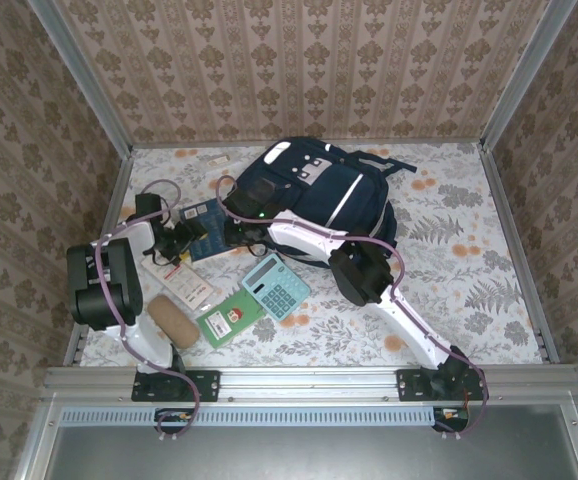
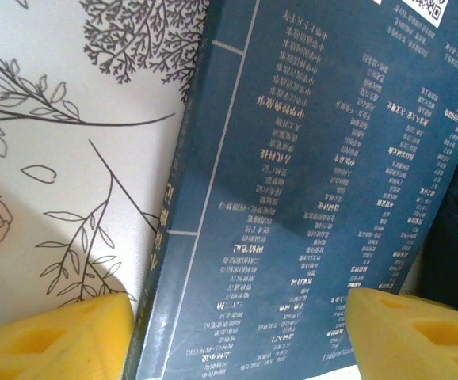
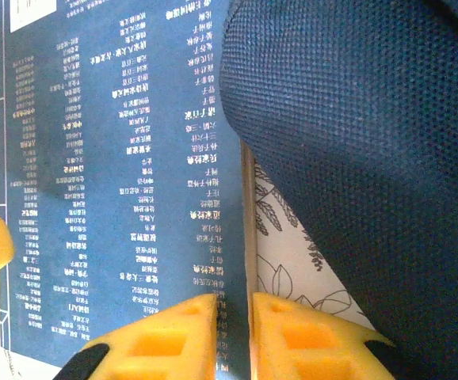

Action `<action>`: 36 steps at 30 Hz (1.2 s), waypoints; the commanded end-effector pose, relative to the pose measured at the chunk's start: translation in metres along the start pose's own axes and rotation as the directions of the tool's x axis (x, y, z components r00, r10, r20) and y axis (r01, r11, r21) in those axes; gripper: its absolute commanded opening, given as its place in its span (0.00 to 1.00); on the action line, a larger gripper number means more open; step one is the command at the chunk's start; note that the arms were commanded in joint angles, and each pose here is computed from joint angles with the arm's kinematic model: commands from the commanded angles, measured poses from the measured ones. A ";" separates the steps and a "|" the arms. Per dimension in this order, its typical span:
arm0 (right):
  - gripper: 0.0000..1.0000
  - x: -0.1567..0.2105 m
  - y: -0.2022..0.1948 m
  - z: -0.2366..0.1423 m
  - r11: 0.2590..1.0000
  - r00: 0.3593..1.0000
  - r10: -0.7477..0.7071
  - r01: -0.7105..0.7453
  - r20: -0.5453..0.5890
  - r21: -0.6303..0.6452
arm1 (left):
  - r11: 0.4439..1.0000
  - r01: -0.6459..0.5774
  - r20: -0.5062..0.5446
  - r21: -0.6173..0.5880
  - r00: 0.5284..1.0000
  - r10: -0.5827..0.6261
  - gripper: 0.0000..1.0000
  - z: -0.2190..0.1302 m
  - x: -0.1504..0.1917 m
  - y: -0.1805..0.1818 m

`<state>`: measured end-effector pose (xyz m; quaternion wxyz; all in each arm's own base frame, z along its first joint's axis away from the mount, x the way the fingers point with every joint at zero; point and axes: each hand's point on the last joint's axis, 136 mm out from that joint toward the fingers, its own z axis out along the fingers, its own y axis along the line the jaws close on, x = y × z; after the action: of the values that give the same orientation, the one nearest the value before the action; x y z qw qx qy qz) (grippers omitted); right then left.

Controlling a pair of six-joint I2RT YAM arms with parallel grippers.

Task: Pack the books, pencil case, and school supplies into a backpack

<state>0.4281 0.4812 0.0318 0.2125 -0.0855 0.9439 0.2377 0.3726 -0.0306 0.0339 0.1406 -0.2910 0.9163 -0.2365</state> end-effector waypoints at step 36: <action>0.23 0.014 -0.001 0.000 0.997 0.992 0.024 -0.033 -0.123 -0.075 | 0.894 -0.172 0.043 0.413 0.985 0.170 0.35 -0.019 0.003 -0.084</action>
<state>0.4217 0.4819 0.0289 0.1650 -0.0957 0.9424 0.2749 0.4034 -0.0911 0.0946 0.2244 -0.1751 0.8554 -0.4327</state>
